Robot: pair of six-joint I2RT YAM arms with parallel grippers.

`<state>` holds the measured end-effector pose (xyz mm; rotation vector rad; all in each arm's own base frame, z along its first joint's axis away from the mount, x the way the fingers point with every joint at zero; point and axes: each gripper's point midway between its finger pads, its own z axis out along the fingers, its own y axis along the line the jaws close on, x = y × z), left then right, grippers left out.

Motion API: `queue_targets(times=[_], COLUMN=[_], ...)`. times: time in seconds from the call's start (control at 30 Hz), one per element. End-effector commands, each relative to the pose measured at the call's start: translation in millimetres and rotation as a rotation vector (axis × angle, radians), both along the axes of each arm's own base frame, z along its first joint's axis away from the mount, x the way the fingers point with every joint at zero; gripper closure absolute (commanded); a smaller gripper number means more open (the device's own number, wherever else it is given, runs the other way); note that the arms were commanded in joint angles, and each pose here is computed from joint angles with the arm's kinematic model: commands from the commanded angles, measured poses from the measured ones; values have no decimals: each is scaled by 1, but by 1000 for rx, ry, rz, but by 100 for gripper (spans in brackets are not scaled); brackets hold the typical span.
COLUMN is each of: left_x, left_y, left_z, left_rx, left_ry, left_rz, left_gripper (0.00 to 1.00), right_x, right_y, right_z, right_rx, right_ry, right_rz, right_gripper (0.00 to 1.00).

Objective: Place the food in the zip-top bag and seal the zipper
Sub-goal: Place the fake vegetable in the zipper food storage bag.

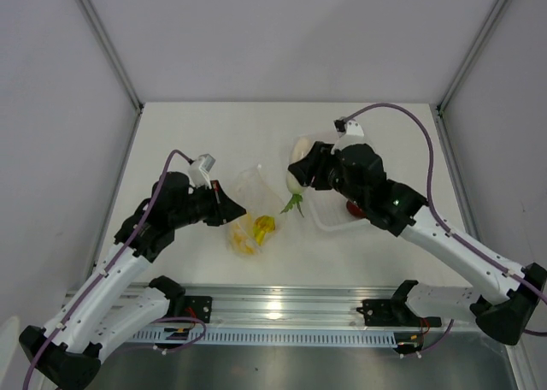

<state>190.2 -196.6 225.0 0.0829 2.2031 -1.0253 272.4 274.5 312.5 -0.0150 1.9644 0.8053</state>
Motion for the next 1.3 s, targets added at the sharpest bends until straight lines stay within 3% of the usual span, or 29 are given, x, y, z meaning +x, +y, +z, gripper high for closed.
queue_targets(times=[0.0, 0.43, 0.9, 1.27], left_x=[3, -9, -28, -41], left_y=[0, -10, -29, -44], left_z=[11, 18, 38, 52], left_rx=[-19, -91, -230, -376], left_ry=[-38, -7, 36, 86], left_rz=[0, -60, -182, -282], left_gripper=[99, 99, 99, 99], right_x=[-24, -52, -69, -78], right_y=[21, 77, 80, 62], right_z=[13, 43, 45, 53], right_rx=[-2, 102, 108, 140], right_ry=[-116, -389, -612, -670], right_rz=[114, 184, 289, 281], right_gripper=[100, 97, 85, 79])
